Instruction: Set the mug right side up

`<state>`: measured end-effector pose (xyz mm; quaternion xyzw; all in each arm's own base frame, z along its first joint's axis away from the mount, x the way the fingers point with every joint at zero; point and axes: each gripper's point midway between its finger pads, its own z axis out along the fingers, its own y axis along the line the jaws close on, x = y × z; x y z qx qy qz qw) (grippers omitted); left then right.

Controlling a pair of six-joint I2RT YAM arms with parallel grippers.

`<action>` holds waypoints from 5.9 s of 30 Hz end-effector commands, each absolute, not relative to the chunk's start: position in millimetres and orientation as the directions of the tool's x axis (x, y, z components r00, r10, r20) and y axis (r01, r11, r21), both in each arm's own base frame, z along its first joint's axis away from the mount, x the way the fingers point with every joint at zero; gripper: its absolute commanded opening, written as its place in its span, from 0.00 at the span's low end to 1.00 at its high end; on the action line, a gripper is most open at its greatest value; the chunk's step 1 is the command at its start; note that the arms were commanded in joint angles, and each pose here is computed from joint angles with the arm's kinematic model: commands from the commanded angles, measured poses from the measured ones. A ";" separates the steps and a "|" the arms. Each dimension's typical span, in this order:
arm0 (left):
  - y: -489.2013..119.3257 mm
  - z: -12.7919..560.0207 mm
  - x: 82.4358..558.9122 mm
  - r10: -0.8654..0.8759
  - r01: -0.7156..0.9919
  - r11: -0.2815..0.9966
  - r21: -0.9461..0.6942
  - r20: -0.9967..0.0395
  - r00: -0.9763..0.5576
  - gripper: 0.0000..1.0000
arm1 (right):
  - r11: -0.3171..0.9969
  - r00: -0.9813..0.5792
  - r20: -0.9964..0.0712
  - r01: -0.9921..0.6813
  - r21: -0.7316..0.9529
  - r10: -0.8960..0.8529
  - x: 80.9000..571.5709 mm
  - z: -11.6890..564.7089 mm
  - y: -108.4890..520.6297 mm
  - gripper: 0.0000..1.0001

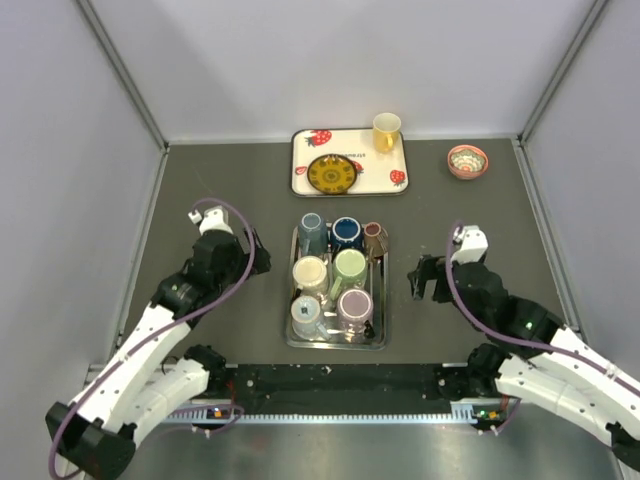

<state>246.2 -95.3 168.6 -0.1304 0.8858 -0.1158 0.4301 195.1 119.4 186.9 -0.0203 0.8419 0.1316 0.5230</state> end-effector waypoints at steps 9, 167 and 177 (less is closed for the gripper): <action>-112.9 175.2 234.7 -0.359 0.014 0.900 -0.436 -0.759 -0.543 0.99 | 0.782 -0.623 -0.739 -0.583 0.221 -0.255 160.2 157.6 208.8 0.79; -272.9 341.6 163.5 -0.390 0.700 -0.006 -0.714 -0.643 -0.659 0.81 | -0.063 -0.659 -0.594 -0.692 0.719 0.462 176.6 367.2 299.1 0.00; -276.3 329.0 165.3 -0.383 0.680 0.020 -0.733 -0.634 -0.672 0.81 | -0.064 -0.643 -0.602 -0.707 0.705 0.473 174.2 375.8 299.1 0.00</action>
